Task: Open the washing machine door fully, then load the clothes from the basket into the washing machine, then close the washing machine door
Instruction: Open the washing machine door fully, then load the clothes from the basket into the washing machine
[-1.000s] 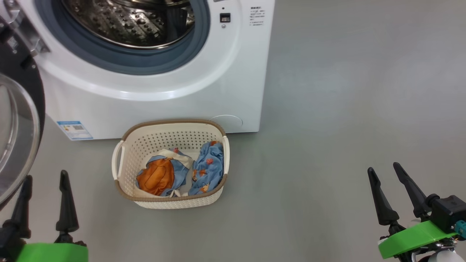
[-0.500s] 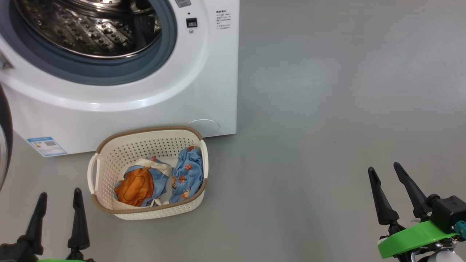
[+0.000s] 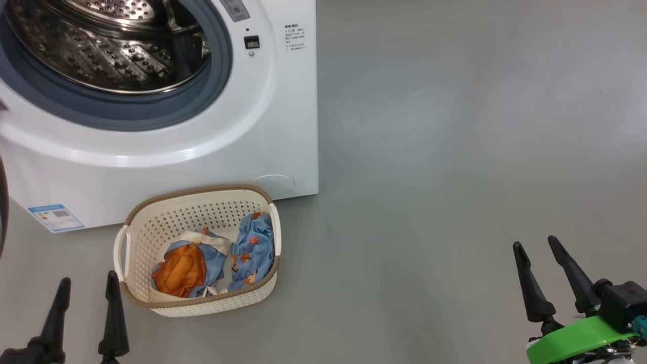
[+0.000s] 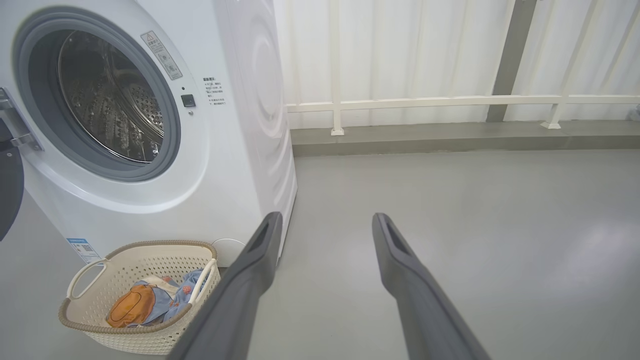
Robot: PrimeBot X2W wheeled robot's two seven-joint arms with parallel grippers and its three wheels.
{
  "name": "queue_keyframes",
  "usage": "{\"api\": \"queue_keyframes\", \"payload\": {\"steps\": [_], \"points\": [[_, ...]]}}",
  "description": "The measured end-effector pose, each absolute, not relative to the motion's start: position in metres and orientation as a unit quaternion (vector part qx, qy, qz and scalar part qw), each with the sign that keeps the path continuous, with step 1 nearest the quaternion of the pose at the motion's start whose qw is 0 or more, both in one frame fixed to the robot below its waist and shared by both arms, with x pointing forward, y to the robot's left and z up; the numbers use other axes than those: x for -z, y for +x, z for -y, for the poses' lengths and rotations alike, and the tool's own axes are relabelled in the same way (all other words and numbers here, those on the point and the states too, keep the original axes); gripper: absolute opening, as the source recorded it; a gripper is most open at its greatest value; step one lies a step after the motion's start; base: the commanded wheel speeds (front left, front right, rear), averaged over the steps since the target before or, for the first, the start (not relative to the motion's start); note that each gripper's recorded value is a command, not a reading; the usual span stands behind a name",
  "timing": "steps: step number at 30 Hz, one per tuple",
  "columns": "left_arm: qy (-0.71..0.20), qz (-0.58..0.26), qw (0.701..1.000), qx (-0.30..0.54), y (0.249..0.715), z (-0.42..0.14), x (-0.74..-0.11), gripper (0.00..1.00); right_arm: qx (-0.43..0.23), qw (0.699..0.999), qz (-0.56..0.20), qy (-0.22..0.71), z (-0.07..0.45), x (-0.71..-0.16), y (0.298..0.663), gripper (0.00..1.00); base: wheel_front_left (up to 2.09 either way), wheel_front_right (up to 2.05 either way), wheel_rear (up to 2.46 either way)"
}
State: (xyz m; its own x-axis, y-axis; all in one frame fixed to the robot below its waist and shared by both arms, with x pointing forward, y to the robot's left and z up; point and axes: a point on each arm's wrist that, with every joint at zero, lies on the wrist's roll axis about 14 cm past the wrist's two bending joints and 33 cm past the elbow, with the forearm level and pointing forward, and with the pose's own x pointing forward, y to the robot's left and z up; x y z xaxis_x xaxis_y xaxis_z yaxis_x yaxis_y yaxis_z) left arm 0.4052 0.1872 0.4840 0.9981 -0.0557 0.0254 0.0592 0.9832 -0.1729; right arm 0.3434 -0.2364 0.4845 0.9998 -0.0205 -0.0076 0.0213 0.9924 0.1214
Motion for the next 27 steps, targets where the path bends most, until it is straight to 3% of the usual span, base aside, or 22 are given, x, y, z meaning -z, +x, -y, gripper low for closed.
{"api": "queue_keyframes", "payload": {"steps": [19,27], "points": [[-0.091,0.009,0.996,0.026,0.399,-0.1896,-0.4836,1.0,0.004,0.998,-0.008,0.062,0.2319,-0.4811,0.3438,0.93,0.01,-0.01,0.0],[-0.091,0.005,0.996,0.027,0.3991,-0.1888,-0.4804,1.0,0.003,0.998,-0.012,0.063,0.2307,-0.4785,0.3453,0.93,0.51,-0.7,0.19]]}}
